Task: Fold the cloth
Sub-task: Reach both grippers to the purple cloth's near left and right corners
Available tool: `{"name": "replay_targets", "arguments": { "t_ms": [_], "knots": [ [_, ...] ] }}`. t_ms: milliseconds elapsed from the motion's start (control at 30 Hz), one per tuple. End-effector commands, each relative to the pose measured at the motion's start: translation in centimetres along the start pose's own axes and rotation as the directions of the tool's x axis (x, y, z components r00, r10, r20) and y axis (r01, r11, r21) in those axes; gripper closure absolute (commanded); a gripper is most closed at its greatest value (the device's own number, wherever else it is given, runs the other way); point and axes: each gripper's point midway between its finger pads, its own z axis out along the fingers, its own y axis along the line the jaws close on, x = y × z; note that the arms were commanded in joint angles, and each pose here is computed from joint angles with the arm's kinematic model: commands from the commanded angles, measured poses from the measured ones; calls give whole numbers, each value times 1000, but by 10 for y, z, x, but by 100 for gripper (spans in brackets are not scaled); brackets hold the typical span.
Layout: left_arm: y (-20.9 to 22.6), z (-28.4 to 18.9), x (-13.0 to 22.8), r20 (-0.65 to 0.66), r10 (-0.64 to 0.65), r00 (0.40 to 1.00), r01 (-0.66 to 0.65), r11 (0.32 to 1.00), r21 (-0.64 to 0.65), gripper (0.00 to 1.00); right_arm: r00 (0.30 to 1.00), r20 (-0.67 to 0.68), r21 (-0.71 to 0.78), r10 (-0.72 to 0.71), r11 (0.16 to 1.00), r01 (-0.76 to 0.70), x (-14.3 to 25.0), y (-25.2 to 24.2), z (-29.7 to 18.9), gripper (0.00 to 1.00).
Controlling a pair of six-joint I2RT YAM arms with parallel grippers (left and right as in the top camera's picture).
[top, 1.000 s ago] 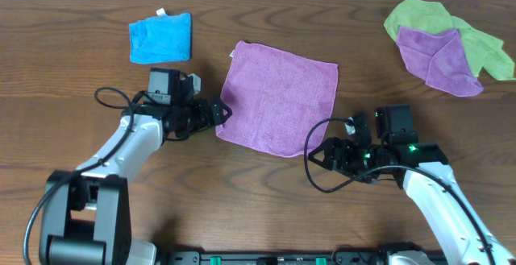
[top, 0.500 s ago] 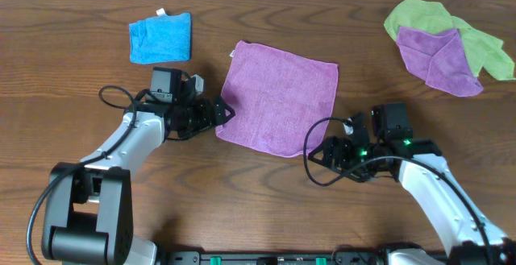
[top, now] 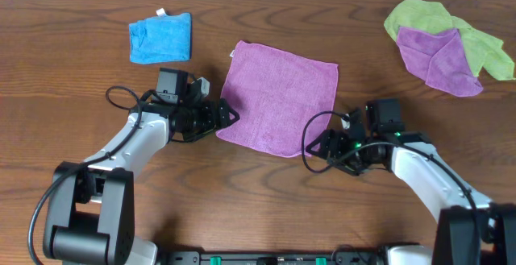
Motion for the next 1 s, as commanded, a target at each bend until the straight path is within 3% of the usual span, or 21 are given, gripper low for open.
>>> {"name": "replay_targets", "arguments": {
  "t_ms": [0,267,633,967],
  "knots": [
    [-2,-1,-5,2,-1,1000,1,1000,-8,13,998,-16,3,61,998,-61,-1,-6,6,23],
    [9,-1,-10,33,-2,999,4,997,-75,25,998,23,-21,64,998,-64,-14,-2,9,25],
    [10,-2,-20,72,27,997,-21,996,-85,24,995,36,-31,92,995,-90,-18,0,9,28],
    [17,17,-10,4,-3,1000,3,998,-67,27,992,58,-35,114,993,-112,-23,1,9,31]
  ]
}}
